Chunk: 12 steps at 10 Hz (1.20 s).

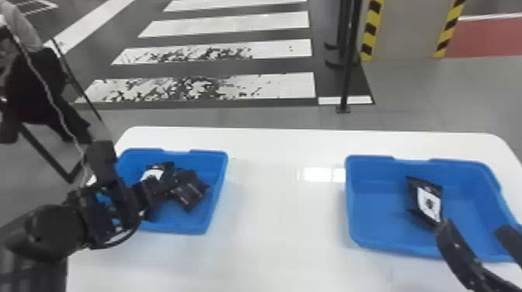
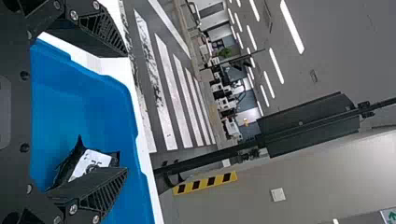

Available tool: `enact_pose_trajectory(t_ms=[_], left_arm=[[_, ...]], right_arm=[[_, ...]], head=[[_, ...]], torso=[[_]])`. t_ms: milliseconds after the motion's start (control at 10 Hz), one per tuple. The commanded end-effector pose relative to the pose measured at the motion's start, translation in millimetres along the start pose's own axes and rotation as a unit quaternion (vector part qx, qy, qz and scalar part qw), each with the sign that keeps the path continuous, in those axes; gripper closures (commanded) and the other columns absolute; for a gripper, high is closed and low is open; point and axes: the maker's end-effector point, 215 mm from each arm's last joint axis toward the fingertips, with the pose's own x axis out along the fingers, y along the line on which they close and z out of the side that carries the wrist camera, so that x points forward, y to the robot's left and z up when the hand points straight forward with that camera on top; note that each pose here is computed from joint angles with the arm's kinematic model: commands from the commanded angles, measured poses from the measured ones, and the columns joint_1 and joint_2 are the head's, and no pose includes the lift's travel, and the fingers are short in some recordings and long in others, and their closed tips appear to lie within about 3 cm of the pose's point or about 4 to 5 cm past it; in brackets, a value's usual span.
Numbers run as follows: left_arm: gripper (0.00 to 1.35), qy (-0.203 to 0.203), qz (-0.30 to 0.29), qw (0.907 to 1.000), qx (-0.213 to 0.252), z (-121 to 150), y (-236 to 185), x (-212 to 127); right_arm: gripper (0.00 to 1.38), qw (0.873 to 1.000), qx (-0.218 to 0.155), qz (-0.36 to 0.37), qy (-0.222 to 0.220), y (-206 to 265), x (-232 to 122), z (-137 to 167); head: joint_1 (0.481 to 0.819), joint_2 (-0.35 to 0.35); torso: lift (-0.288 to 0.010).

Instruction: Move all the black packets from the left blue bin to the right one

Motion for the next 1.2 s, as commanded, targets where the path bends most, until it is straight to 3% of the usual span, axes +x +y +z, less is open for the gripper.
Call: enact_pose_trajectory(t_ms=[0,500,800,1000,1100], left_arm=[[0.18,0.019,0.009,0.9997,-0.012,-14.4,0.7,7.6],[0.18,0.029,0.043,0.9986,-0.014,-5.9,6.9,29.4],[0.25,0.044,0.059,0.9966,-0.035,-11.9,14.8,42.5],[0.38,0.054,0.062,0.9954,-0.049,-14.1,15.6,51.8],[0.64,0.067,0.067,0.9943,-0.05,-21.7,18.7,54.8]], right_arm=[[0.17,1.0,0.01,0.001,0.005,-0.5,0.1,-5.5],[0.19,0.999,0.04,0.008,0.024,-1.8,1.5,-25.4],[0.2,0.997,0.057,0.016,0.039,-0.7,2.2,-39.4],[0.2,0.997,0.063,0.019,0.044,0.3,2.9,-43.2],[0.2,0.996,0.07,0.022,0.049,0.5,3.3,-48.4]], head=[[0.695,0.145],[0.695,0.142],[0.695,0.148],[0.695,0.153],[0.695,0.153]], torso=[[-0.145],[-0.145],[-0.145],[-0.145],[-0.145]])
